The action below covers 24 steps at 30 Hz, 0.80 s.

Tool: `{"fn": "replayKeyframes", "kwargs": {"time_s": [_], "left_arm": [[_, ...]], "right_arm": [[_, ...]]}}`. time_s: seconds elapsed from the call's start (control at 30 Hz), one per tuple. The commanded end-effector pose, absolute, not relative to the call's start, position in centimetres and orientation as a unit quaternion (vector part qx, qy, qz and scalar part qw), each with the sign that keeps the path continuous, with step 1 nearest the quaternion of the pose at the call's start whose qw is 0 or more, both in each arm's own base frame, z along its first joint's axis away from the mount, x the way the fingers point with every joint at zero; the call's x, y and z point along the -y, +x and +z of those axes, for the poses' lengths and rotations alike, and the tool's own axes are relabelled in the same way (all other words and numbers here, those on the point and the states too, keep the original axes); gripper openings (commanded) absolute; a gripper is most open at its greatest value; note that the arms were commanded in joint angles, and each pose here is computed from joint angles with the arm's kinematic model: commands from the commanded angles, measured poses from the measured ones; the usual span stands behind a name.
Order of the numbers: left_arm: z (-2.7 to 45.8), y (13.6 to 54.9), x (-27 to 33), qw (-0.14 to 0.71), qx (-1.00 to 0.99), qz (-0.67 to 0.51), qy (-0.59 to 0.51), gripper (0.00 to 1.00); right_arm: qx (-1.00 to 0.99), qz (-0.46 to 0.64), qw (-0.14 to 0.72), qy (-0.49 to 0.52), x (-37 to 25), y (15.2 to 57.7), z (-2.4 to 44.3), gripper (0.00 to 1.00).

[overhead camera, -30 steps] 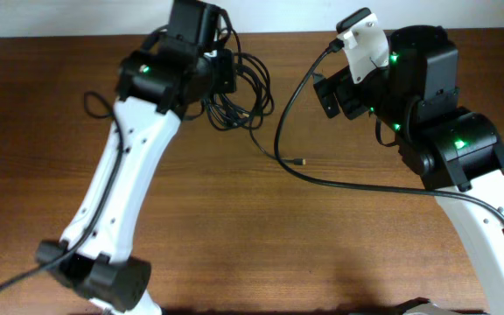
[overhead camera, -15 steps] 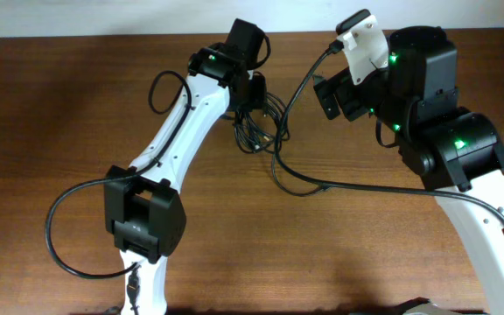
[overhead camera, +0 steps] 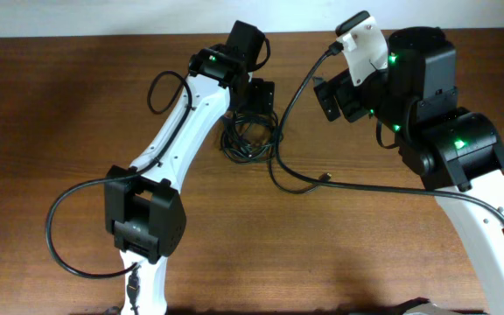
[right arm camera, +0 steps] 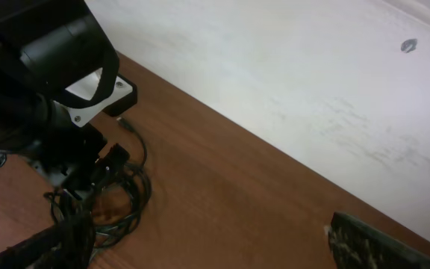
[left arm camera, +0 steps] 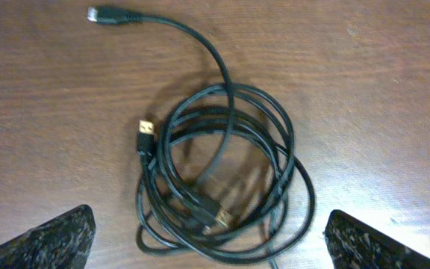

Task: Untangle cables

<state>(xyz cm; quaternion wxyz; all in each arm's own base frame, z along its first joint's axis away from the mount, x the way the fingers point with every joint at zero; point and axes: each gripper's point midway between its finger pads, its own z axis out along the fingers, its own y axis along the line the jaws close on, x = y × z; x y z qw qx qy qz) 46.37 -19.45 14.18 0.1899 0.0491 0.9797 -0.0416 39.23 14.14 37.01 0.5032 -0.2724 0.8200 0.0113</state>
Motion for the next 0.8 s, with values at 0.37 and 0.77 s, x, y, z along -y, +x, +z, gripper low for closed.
{"fn": "replayKeyframes", "kwargs": {"time_s": [0.37,0.77], "left_arm": [[12.0,55.7,20.0,0.342,-0.923,-0.108,-0.137,0.99],[0.8,56.1,21.1,0.245,-0.879,-0.167,-0.374,0.88]], "right_arm": [[-0.831,0.006,0.484,-0.274,-13.7,38.6,36.3,0.99],[-0.847,0.011,0.456,-0.273,-13.5,37.7,35.0,0.99]]}}
